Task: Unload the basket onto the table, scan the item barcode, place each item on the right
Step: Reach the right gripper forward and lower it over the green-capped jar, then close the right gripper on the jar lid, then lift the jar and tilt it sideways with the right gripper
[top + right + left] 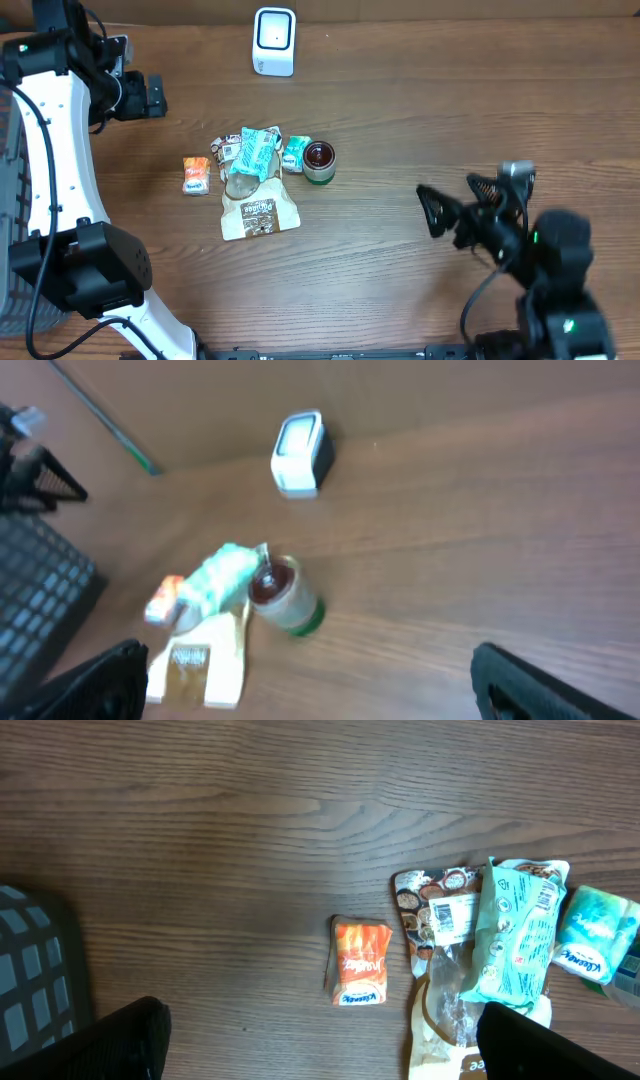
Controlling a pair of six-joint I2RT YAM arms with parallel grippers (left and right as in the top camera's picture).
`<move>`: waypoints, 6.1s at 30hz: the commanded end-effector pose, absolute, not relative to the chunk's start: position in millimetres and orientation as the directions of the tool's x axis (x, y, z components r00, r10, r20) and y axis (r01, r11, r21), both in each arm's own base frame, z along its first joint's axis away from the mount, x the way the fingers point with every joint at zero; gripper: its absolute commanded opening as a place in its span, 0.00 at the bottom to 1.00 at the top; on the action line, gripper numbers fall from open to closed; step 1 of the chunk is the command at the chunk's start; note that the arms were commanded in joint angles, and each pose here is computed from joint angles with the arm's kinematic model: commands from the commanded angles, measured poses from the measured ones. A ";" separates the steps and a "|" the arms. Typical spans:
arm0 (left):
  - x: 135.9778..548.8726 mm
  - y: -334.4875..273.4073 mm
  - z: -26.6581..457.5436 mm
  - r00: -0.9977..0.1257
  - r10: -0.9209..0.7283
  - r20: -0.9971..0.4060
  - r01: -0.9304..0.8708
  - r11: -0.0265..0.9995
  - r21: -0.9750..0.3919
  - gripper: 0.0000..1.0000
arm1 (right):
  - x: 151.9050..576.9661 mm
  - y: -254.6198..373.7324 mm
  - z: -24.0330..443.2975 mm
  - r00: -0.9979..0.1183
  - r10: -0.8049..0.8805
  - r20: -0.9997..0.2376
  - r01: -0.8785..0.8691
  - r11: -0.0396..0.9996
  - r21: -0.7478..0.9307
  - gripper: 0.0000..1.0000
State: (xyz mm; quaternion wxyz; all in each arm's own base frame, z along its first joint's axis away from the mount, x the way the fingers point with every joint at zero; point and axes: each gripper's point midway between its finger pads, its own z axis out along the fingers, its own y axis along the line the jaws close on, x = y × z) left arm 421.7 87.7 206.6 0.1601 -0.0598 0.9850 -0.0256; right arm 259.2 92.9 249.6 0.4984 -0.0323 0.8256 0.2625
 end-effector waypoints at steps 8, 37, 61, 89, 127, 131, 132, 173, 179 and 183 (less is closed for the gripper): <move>420.8 81.9 211.8 -0.940 -0.095 -0.326 -0.075 0.994 -0.074 1.00 | 334.6 113.4 265.4 -0.802 0.119 -0.586 -0.198 0.872 0.448 1.00; 420.8 81.9 211.8 -0.940 -0.095 -0.326 -0.075 0.994 -0.074 1.00 | 411.2 253.7 147.0 -0.899 -0.006 -0.438 -0.169 0.927 0.334 0.94; 420.8 81.9 211.8 -0.940 -0.095 -0.326 -0.075 0.994 -0.074 1.00 | 403.1 292.5 79.3 -0.923 -0.032 -0.383 -0.141 0.956 0.259 0.92; 420.8 81.9 211.8 -0.940 -0.095 -0.326 -0.075 0.994 -0.074 1.00 | 397.8 268.8 90.9 -0.941 -0.060 -0.333 -0.117 0.981 0.153 0.59; 420.8 81.9 211.8 -0.940 -0.095 -0.326 -0.075 0.994 -0.074 1.00 | 381.2 228.1 98.1 -0.665 -0.677 -0.316 -0.743 0.643 0.187 0.62; 420.8 81.9 211.8 -0.940 -0.095 -0.326 -0.075 0.994 -0.074 1.00 | 379.1 227.1 94.3 -0.642 -0.699 -0.315 -0.763 0.620 0.180 0.64; 420.8 81.9 211.8 -0.940 -0.095 -0.326 -0.075 0.994 -0.074 0.99 | 379.2 227.0 94.0 -0.643 -0.699 -0.314 -0.763 0.621 0.180 0.64; 420.8 81.9 211.8 -0.940 -0.095 -0.326 -0.075 0.994 -0.074 1.00 | 387.3 219.4 77.3 -0.946 0.276 -0.170 0.255 0.957 0.136 0.85; 420.8 81.9 211.8 -0.940 -0.095 -0.326 -0.075 0.994 -0.074 1.00 | 385.2 220.3 54.5 -0.944 0.298 -0.141 0.286 0.953 0.098 0.81; 420.8 81.9 211.8 -0.940 -0.095 -0.326 -0.075 0.994 -0.074 1.00 | 386.4 220.3 54.4 -0.943 0.297 -0.147 0.285 0.953 0.098 0.72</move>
